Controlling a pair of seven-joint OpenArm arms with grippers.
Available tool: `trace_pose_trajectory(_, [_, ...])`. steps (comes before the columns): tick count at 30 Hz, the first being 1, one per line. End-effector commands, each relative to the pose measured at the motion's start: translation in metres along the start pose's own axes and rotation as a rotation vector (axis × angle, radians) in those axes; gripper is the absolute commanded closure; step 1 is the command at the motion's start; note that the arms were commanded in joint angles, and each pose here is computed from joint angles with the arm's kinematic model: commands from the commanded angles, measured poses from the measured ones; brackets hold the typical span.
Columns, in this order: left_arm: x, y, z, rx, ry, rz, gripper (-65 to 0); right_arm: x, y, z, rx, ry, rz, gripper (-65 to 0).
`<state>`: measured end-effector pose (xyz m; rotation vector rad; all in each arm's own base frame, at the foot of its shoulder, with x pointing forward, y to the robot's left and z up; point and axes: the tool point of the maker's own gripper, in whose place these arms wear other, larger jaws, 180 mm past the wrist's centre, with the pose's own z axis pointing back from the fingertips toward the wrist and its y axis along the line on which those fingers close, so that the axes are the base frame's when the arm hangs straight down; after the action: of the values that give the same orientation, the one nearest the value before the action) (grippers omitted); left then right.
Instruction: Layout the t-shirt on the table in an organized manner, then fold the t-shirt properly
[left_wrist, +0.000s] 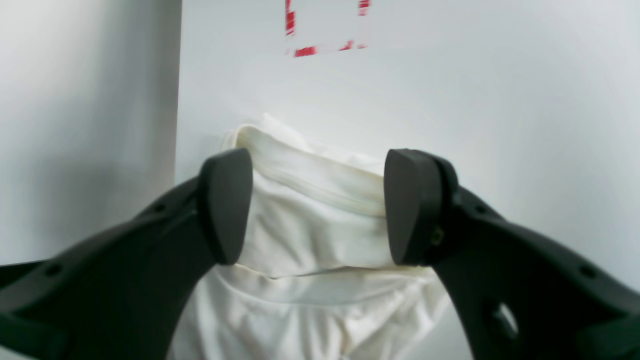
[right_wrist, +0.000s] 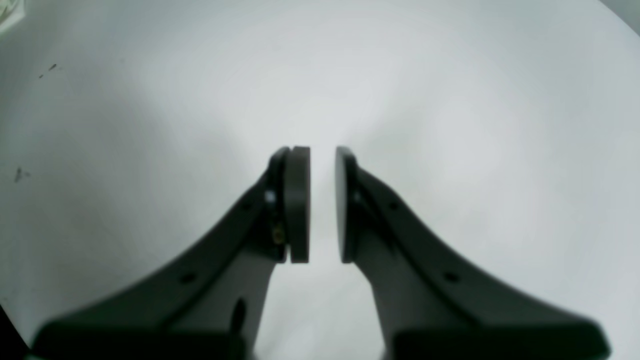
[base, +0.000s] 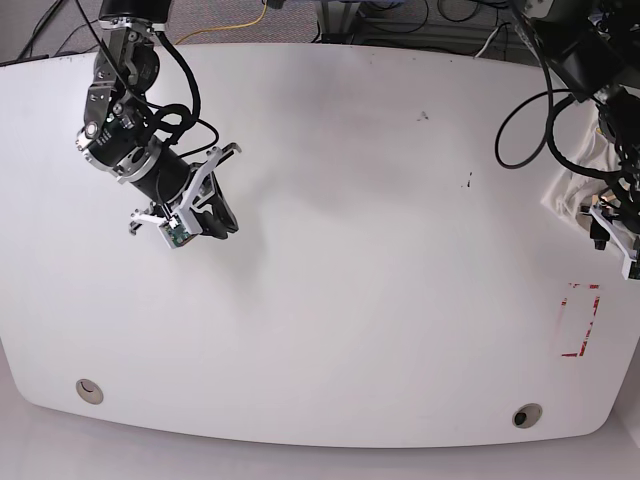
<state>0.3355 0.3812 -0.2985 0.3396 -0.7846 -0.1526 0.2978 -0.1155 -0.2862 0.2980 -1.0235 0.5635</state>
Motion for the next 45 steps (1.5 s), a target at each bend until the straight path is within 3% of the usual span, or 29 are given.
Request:
trace_pose_trajectory(1, [0.015, 0.012, -0.005, 0.005, -0.045, -0.002, -38.5, 0.015, -0.001, 0.003, 0.001, -0.054, 0.02, -8.4])
trace_pose_trajectory(4, [0.011, 0.014, -0.014, -0.016, -0.047, 0.002, -38.5, 0.015, -0.001, 0.003, 0.001, -0.054, 0.02, -8.4])
trace_pose_trajectory(9, [-0.007, 0.021, -0.033, -0.006, -0.038, 0.096, -38.5, 0.015, -0.001, 0.004, 0.002, -0.054, 0.022, -8.4])
trace_pose_trajectory(19, [-0.064, 0.008, -0.066, -0.086, 0.034, 0.206, -38.5, 0.015, -0.001, 0.004, 0.003, -0.054, 0.025, -8.2])
trace_pose_trajectory(30, [-0.092, 0.029, -0.064, -0.062, 0.048, 0.229, -38.5, 0.009, 0.002, 0.005, 0.008, -0.041, 0.017, -8.1])
trace_pose_trajectory(45, [-0.098, 0.057, -0.053, 0.001, 0.029, 0.284, -38.5, 0.007, 0.003, 0.005, 0.01, -0.037, 0.013, -8.1])
